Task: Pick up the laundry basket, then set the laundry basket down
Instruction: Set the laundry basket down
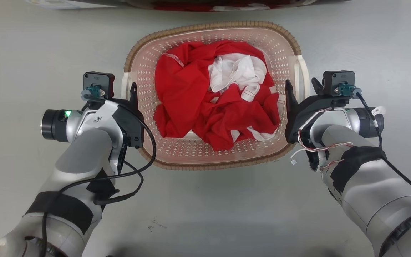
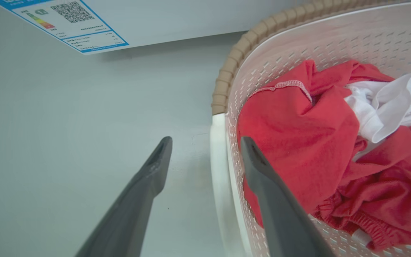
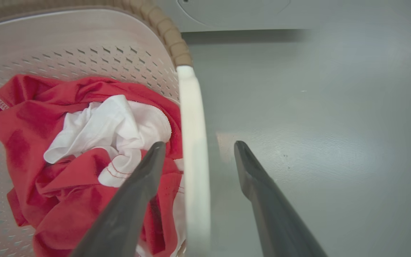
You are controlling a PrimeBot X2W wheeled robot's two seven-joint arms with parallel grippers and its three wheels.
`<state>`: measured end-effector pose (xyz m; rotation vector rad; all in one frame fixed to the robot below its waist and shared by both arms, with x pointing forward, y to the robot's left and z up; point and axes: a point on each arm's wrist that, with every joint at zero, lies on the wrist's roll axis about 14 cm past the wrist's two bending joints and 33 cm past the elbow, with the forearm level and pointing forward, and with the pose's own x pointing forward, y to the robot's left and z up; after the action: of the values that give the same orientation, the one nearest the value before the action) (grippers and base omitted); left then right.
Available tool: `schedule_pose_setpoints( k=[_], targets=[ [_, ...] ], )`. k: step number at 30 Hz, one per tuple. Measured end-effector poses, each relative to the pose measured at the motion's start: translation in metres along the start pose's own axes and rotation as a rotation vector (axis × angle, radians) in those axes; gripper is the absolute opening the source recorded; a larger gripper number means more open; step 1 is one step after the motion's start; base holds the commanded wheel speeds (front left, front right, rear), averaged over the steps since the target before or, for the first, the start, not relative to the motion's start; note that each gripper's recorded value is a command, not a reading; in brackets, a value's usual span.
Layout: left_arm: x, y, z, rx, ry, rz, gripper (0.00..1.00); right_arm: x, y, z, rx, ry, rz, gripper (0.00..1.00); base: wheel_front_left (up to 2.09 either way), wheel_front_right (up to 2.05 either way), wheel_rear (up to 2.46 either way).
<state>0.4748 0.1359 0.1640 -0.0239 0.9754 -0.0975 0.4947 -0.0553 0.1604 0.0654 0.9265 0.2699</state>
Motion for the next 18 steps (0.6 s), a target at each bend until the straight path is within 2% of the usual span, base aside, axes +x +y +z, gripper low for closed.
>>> schedule_pose_setpoints(
  k=[10, 18],
  targets=[
    [-0.014, 0.006, 0.017, -0.006, -0.054, 0.019, 1.0, -0.013, 0.001, 0.011, -0.006, -0.027, -0.008, 1.0, 0.0, 0.0, 0.0],
    [-0.042, 0.007, 0.039, -0.088, -0.147, 0.035, 1.0, -0.04, -0.001, 0.055, 0.01, -0.138, -0.012, 1.0, 0.0, 0.0, 0.0]
  ],
)
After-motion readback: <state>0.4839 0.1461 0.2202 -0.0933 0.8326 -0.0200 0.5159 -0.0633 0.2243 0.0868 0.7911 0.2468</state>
